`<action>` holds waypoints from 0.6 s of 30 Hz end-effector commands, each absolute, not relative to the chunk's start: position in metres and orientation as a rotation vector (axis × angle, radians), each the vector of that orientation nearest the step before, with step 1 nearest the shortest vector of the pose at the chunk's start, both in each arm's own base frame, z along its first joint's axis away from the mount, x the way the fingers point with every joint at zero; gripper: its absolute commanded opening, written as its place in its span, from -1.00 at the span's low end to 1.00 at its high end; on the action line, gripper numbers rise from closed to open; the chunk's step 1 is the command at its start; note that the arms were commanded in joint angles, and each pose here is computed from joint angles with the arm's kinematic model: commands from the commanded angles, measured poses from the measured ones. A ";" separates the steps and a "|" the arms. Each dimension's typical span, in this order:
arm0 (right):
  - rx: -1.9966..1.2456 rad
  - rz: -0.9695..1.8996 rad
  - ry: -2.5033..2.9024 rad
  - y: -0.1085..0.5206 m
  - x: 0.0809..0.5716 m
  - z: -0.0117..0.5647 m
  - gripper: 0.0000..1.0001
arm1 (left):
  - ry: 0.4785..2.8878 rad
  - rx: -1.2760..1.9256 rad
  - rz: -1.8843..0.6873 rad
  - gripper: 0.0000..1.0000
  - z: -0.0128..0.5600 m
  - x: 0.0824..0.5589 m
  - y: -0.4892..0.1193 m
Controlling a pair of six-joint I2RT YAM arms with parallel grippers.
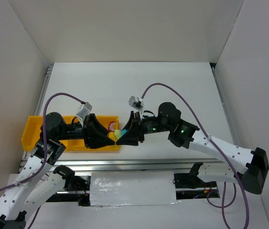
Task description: Sort the legos into containers by color
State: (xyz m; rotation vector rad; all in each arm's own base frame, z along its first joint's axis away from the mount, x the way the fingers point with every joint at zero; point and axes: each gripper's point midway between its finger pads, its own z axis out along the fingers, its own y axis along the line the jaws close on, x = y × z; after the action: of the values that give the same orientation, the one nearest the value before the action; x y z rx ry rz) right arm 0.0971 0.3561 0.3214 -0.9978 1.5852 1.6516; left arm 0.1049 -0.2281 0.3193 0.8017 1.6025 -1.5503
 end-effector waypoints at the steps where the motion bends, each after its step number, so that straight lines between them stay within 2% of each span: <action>1: -1.036 1.612 1.446 0.342 0.094 0.344 -1.00 | 1.520 0.853 -1.526 -1.00 0.328 0.100 -0.227; 6: -0.945 1.527 1.535 0.326 0.124 0.323 -1.00 | 1.600 0.764 -1.425 -1.00 0.323 0.116 -0.223; 10: -0.792 1.409 1.637 0.310 0.161 0.307 -1.00 | 1.735 0.557 -1.236 -1.00 0.316 0.152 -0.211; 12: -0.699 1.310 1.714 0.301 0.179 0.296 -1.00 | 1.924 0.230 -0.974 -1.00 0.291 0.199 -0.183; 13: -0.679 1.284 1.725 0.299 0.182 0.294 -1.00 | 2.012 0.018 -0.750 -1.00 0.268 0.232 -0.156; 15: -0.655 1.261 1.738 0.296 0.185 0.292 -1.00 | 2.170 -0.218 -0.515 -1.00 0.232 0.241 -0.121; 16: -0.649 1.260 1.750 0.295 0.184 0.290 -1.00 | 2.185 -0.329 -0.402 -1.00 0.225 0.248 -0.104; 17: -0.650 1.260 1.759 0.293 0.182 0.288 -1.00 | 2.206 -0.464 -0.173 -1.00 0.205 0.254 -0.073; 18: -0.654 1.261 1.759 0.293 0.181 0.288 -1.00 | 2.200 -0.567 -0.119 -1.00 0.198 0.257 -0.063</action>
State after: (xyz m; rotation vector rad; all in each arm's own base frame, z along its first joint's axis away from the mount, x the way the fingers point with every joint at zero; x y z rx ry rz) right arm 0.1788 0.3028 0.2866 -0.6847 1.7665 1.3192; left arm 0.2503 -0.1493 0.2454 -0.1555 2.1389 -0.6697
